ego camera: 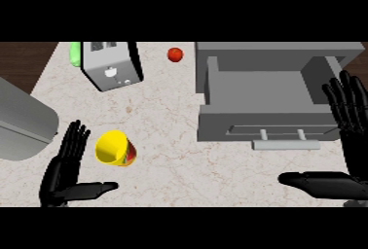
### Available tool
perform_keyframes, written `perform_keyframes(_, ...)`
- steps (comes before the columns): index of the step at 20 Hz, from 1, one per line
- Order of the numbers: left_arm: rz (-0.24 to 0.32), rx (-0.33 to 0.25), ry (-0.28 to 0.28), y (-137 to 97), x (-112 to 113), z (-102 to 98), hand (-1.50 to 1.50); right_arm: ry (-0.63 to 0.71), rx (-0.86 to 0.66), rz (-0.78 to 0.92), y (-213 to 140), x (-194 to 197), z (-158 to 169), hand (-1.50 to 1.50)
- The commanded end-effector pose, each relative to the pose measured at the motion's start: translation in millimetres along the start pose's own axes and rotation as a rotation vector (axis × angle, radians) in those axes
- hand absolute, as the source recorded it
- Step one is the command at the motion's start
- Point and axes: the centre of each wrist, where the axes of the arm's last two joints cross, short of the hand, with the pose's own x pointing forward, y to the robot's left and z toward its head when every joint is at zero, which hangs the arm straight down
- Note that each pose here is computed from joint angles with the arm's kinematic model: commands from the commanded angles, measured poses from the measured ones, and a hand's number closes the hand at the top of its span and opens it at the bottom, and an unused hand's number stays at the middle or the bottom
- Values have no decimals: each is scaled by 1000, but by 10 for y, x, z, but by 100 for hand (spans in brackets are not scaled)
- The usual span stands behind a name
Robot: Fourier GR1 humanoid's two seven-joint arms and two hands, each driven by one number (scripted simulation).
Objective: Pick up the cup, place it into the drawer and close the drawer
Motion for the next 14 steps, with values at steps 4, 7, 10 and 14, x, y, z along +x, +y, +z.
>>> perform_keyframes(4,9,4,15,97,-425,4,-150,1,3,0,-42,-280,-209,-150)
perform_keyframes(7,16,21,8,147,-614,40,-150,9,20,3,22,31,32,-150)
perform_keyframes(10,15,29,1,327,-799,26,-150,4,4,-22,151,-32,25,-150)
perform_keyframes(14,35,37,-25,175,-950,-16,-150,-9,15,-14,28,65,24,-150)
